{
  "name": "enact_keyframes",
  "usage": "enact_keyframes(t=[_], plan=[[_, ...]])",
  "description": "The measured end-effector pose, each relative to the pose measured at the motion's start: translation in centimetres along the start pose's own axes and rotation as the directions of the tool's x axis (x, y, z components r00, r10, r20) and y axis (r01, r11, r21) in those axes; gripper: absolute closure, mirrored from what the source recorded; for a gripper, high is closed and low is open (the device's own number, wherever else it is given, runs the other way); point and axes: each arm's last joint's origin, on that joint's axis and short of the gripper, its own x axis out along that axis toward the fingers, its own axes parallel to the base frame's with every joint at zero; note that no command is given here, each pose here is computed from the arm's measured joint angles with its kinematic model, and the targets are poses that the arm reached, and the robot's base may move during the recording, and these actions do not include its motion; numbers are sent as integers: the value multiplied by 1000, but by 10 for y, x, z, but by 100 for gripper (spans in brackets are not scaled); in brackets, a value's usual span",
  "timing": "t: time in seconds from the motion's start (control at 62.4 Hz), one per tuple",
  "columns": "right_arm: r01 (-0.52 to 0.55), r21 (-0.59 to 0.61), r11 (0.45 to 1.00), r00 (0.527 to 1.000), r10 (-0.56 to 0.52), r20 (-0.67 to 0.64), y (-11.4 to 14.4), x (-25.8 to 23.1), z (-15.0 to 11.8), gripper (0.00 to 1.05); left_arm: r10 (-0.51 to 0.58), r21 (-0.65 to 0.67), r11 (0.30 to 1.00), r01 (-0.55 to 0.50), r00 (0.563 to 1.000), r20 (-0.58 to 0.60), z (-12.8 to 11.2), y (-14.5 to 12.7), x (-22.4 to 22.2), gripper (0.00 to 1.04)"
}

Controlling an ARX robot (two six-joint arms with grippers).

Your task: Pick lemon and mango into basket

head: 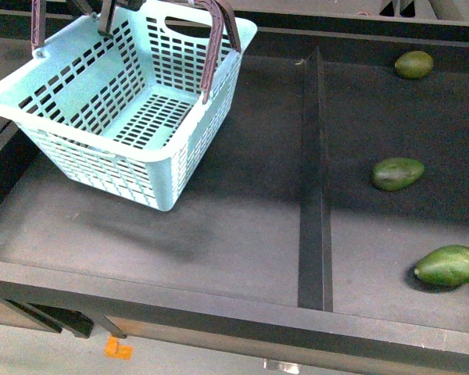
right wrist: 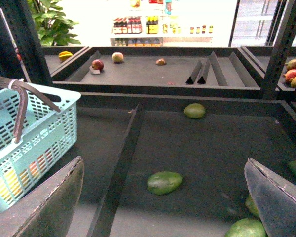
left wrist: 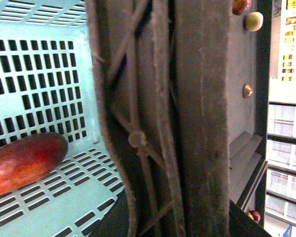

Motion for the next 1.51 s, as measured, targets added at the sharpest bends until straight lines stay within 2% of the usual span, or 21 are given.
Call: enact_keyframes(t=[0.064,0.208,0.305,0.401,0.433,0.513,0.561,0.689,0.849,0.865,0.914,0.946,0.978,0.994,1.058,1.106,1.186,1.298,1.507], plan=[[0,0,1000,1000,0,0,0,0,0,9,-12,-7,1000,12,1000,4,1,4,-3,89],[0,0,1000,1000,0,0,0,0,0,9,-39,-47,998,44,995,92,1,16,-13,87],[0,0,1000,1000,0,0,0,0,0,9,-16,-46,999,22,992,126,1,22,-19,69],[0,0,1000,1000,0,0,0,0,0,9,13,-50,999,-7,992,129,4,26,-29,46],[0,0,1000,1000,0,0,0,0,0,9,21,-49,999,-14,992,127,5,23,-35,35],[0,0,1000,1000,0,0,0,0,0,9,17,-42,999,-12,992,129,7,17,-46,19],[0,0,1000,1000,0,0,0,0,0,9,11,-16,1000,-9,991,133,8,11,-59,6],[0,0,1000,1000,0,0,0,0,0,9,54,103,992,-75,980,190,11,16,-108,7],[0,0,1000,1000,0,0,0,0,0,9,170,244,940,-237,948,269,6,50,-175,7],[0,0,1000,1000,0,0,0,0,0,9,145,306,925,-223,955,258,4,56,-180,9],[0,0,1000,1000,0,0,0,0,0,9,-76,475,880,-21,980,184,2,70,-190,20],[0,0,1000,1000,0,1,0,0,0,9,-217,608,791,68,960,175,2,80,-198,27],[0,0,1000,1000,0,1,0,0,0,9,-306,697,710,99,935,179,2,89,-205,32],[0,0,1000,1000,0,0,0,0,0,9,-352,759,644,94,918,184,2,94,-210,36],[0,0,1000,1000,0,0,0,0,0,9,-474,879,475,40,853,218,6,111,-231,50],[0,0,1000,1000,0,0,0,0,0,9,-508,908,418,0,829,234,9,120,-244,59],[0,0,1000,1000,0,0,0,0,0,9,-518,932,358,-49,820,242,12,138,-262,77],[0,0,1000,1000,0,0,0,0,0,9,-497,943,324,-69,836,232,11,163,-277,100],[0,0,1000,1000,0,0,0,0,0,9,-508,945,317,-77,828,238,11,189,-305,101]])
